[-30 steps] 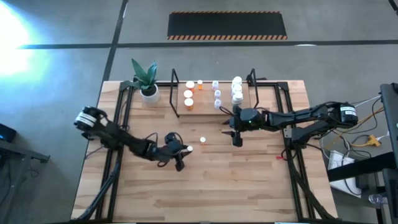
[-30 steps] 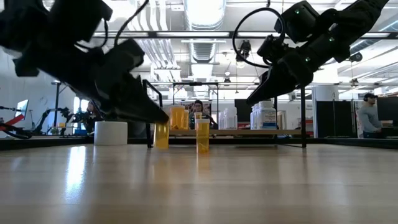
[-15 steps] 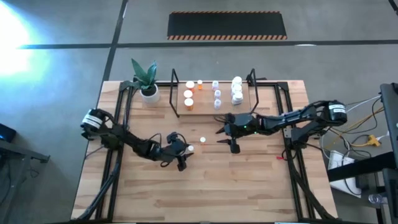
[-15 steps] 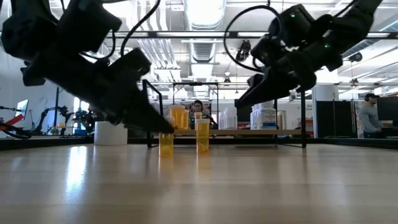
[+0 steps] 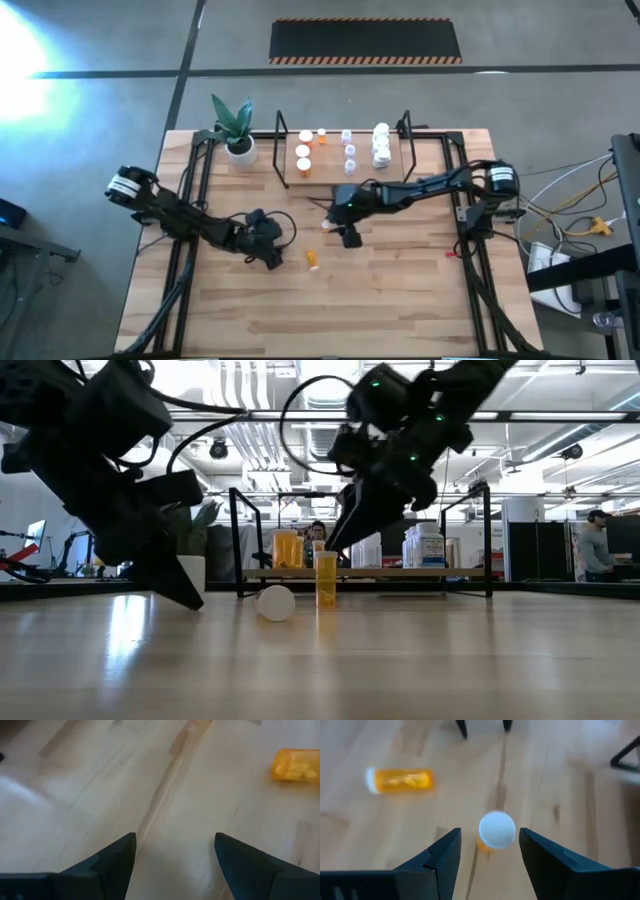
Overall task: Pick and place medicine bottles onto shelf by color
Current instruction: Put the top small orange pill bottle on the shelf aligned with the small orange pill bottle, then put the small orange pill bottle on the shelf aligned with the small orange pill bottles
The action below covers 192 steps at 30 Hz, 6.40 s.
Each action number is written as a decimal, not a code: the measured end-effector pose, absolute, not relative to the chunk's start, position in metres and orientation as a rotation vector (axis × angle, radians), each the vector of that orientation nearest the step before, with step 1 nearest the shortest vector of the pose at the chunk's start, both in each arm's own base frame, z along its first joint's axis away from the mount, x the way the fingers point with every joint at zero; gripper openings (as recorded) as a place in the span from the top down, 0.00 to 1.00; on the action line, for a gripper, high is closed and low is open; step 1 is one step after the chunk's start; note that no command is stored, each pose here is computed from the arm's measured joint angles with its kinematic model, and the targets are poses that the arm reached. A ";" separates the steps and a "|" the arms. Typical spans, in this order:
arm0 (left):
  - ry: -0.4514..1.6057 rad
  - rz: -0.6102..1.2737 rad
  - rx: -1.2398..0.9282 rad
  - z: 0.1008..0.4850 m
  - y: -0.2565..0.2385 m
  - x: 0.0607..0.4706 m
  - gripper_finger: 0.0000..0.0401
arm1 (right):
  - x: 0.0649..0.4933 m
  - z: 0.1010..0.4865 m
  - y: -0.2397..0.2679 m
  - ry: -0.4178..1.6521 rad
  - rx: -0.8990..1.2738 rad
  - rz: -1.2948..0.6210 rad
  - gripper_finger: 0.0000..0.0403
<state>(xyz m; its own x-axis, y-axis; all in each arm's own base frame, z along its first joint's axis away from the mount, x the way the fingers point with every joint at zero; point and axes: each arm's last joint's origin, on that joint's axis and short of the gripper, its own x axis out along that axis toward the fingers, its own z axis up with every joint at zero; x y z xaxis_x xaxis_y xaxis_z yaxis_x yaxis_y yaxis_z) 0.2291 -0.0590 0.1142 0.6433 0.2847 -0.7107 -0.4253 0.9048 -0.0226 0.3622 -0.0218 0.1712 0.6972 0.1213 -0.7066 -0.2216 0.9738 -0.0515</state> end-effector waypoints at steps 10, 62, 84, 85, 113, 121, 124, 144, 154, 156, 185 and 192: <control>0.770 0.418 -0.187 0.111 -0.059 0.229 0.37 | 0.391 0.166 -0.024 0.948 -0.157 0.187 0.52; 0.721 0.441 -0.183 0.112 -0.058 0.231 0.37 | 0.395 0.214 -0.228 0.839 -0.189 -0.212 0.73; 0.717 0.439 -0.187 0.112 -0.058 0.231 0.37 | 0.394 0.214 -0.229 0.879 -0.233 -0.220 0.47; 0.717 0.438 -0.188 0.112 -0.058 0.231 0.37 | 0.392 0.217 -0.228 0.887 -0.234 -0.215 0.46; 0.738 -0.440 0.367 0.135 -0.065 0.307 0.42 | 0.284 0.222 -0.023 0.800 0.050 0.270 0.46; 0.765 -0.436 0.360 0.123 -0.067 0.322 0.57 | 0.254 0.215 0.006 0.730 0.060 0.044 0.46; 0.787 -0.439 0.355 0.123 -0.067 0.320 0.61 | 0.249 0.207 0.014 0.690 0.093 0.014 0.46; 0.396 -0.122 0.097 0.135 -0.056 0.305 0.80 | 0.277 0.141 0.074 0.585 0.050 0.055 0.46; 0.100 -0.015 -0.002 0.152 -0.052 0.299 0.79 | 0.318 0.140 0.087 0.358 -0.084 -0.090 0.46; 0.100 -0.015 -0.002 0.152 -0.052 0.299 0.79 | 0.321 0.147 0.089 0.329 -0.115 -0.133 0.47; 0.087 -0.025 0.006 0.153 -0.053 0.299 0.79 | 0.314 0.179 0.095 0.258 -0.184 -0.126 0.72; 0.140 -0.023 0.037 0.148 -0.052 0.298 0.70 | 0.313 0.175 0.095 0.299 -0.173 -0.119 0.73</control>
<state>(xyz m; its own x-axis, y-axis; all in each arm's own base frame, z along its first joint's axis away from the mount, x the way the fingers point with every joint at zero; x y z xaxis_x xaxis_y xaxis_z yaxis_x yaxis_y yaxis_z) 0.2982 -0.0524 0.1481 0.9899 -0.0201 -0.1401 0.0253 0.9991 0.0354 0.3129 0.0953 0.1749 0.9488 -0.1415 -0.2824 0.0904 0.9783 -0.1866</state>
